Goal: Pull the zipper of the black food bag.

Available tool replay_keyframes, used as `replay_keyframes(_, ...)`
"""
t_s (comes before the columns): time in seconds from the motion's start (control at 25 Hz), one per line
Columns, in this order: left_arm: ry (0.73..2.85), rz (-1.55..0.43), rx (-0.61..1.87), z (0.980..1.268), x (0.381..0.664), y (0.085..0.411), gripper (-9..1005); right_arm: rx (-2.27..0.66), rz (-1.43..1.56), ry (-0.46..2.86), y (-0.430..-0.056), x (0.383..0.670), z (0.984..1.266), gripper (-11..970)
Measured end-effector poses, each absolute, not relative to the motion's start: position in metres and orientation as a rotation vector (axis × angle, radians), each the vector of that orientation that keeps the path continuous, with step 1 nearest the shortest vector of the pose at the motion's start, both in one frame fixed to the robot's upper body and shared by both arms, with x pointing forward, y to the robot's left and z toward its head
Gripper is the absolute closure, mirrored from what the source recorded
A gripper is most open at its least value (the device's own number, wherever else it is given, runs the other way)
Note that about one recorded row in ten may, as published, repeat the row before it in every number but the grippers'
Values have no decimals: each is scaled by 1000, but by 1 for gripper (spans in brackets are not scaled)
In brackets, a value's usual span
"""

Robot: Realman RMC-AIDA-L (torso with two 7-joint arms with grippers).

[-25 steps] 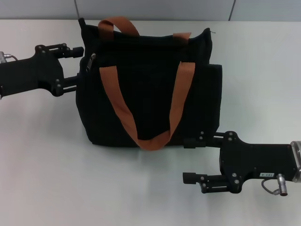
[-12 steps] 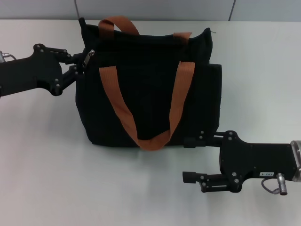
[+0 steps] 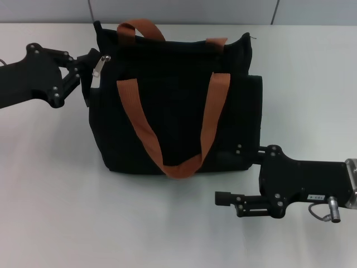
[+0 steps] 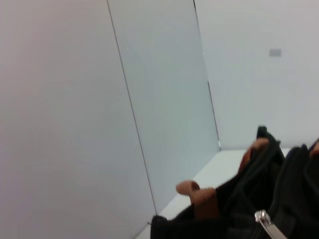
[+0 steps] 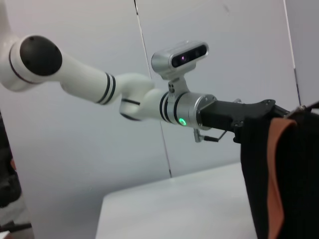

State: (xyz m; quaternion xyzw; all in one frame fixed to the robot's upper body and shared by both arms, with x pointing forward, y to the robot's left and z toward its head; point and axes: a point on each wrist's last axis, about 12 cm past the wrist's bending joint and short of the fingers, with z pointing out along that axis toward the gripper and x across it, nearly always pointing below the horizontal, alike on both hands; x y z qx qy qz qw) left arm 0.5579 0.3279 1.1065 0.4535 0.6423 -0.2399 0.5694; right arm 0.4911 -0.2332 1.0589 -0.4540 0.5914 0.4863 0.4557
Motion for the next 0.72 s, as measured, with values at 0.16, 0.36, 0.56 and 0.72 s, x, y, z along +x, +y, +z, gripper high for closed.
replay_keyframes(0.16,1448,-565,1033,1111,551,334,971,-1093,1256,1387,-225,493,1069,204)
replay_keyframes(0.36,1407,-531,1036,1111,547,336,971,-989,1354,1307,-220,506,1092,204)
replay_keyframes(0.56,1385,-508,1014,1113,546,341,970,-870,1533,1326,-211,532,1124,204)
replay_keyframes(0.72,1364,-502,1016,1113,545,339,969,-819,1636,1432,-196,559,1148,204)
